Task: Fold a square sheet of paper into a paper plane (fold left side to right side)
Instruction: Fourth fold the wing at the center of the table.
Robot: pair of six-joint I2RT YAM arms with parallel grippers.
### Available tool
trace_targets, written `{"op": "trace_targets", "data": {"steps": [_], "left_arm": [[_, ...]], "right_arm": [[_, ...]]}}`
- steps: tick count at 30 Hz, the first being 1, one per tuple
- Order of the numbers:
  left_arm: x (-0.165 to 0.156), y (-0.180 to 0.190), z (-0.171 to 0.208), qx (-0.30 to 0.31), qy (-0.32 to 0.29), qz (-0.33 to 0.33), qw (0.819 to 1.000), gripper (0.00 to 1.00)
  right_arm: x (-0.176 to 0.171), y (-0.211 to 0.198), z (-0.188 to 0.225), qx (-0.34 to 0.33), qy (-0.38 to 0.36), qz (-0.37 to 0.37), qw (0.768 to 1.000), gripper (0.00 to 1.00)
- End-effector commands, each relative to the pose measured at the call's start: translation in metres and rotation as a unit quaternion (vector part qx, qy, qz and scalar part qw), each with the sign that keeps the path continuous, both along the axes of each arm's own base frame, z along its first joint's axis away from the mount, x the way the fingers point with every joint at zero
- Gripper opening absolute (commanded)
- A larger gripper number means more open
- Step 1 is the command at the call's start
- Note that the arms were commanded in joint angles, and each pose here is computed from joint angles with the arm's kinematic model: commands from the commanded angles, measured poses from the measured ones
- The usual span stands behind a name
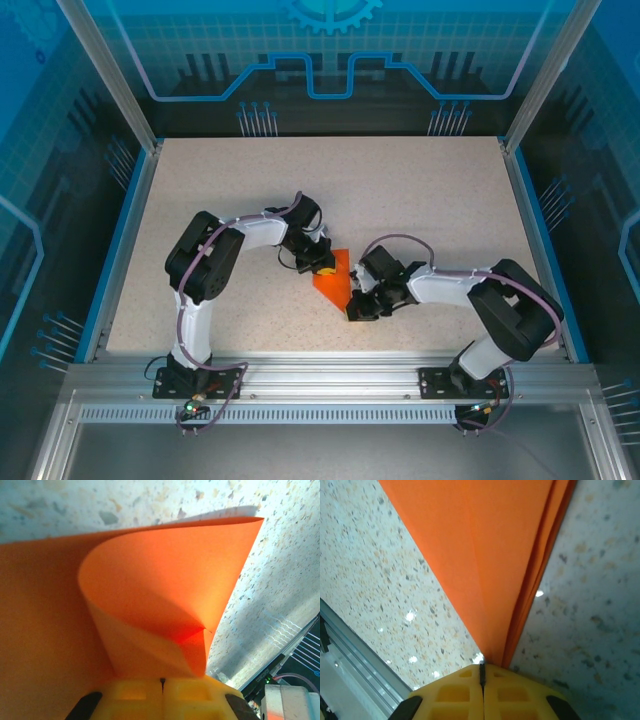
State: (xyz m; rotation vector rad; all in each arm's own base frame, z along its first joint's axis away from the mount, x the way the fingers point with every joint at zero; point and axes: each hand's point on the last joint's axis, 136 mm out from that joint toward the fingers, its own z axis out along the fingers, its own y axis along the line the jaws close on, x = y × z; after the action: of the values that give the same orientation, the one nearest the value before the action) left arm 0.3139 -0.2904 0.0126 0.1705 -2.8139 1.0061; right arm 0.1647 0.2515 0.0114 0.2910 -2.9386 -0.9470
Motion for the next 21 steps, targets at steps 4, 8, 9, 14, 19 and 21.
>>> {"op": "trace_targets", "data": {"steps": [4, 8, 9, 14, 19, 21], "left_arm": [[-0.02, 0.034, -0.048, 0.1, 0.045, 0.006, 0.994, 0.0], [-0.021, 0.033, -0.048, 0.099, 0.045, 0.006, 0.994, 0.0], [-0.021, 0.034, -0.048, 0.099, 0.045, 0.007, 0.994, 0.0], [-0.021, 0.032, -0.048, 0.095, 0.045, 0.007, 0.994, 0.01], [-0.02, 0.031, -0.047, 0.093, 0.045, 0.007, 0.995, 0.0], [-0.021, 0.031, -0.047, 0.093, 0.046, 0.007, 0.995, 0.0]], "right_arm": [[-0.003, 0.018, 0.038, 0.066, -0.024, 0.023, 0.997, 0.05], [0.018, 0.023, 0.054, 0.082, -0.06, 0.0, 0.995, 0.05], [0.024, 0.023, 0.054, 0.079, -0.065, -0.009, 0.995, 0.05], [0.051, 0.021, 0.042, 0.059, -0.065, -0.049, 0.995, 0.05], [0.059, 0.022, 0.023, 0.033, -0.048, -0.062, 0.996, 0.04], [0.059, 0.017, 0.014, 0.017, -0.039, -0.075, 0.996, 0.04]]}}
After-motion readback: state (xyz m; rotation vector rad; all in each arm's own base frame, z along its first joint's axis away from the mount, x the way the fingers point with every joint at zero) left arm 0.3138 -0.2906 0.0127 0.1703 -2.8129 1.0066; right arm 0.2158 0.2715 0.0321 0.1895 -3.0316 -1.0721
